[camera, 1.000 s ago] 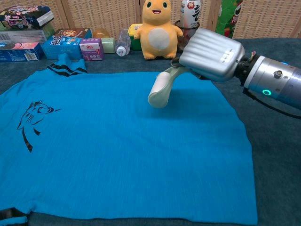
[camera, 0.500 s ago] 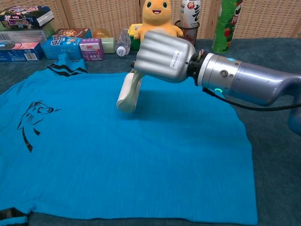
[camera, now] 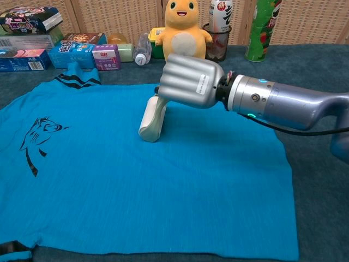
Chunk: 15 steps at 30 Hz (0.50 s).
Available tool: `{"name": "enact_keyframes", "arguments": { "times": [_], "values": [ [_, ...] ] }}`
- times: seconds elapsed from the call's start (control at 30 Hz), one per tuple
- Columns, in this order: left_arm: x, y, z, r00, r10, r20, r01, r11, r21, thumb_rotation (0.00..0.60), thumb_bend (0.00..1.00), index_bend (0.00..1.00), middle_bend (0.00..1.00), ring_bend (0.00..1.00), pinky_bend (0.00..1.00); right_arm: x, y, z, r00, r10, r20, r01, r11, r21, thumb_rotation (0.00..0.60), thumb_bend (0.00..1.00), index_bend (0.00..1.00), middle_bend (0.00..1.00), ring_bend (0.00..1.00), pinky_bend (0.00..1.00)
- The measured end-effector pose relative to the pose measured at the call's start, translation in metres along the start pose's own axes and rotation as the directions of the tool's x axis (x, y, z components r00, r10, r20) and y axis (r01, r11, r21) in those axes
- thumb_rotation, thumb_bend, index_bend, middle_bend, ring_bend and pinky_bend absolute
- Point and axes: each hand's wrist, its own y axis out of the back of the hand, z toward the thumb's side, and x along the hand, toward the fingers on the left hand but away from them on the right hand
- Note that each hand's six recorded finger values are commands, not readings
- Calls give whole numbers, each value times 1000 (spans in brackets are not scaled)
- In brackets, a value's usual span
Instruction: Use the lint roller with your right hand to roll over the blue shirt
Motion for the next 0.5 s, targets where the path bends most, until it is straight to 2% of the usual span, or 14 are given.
{"name": "enact_keyframes", "arguments": {
  "times": [0.5],
  "values": [
    [-1, -3, 3, 1000, -11, 10, 11, 1000, 4, 600, 177, 0, 0, 0, 103, 53, -46, -23, 995, 91, -38, -87, 992, 91, 600, 1000, 505, 708, 672, 985]
  ]
}}
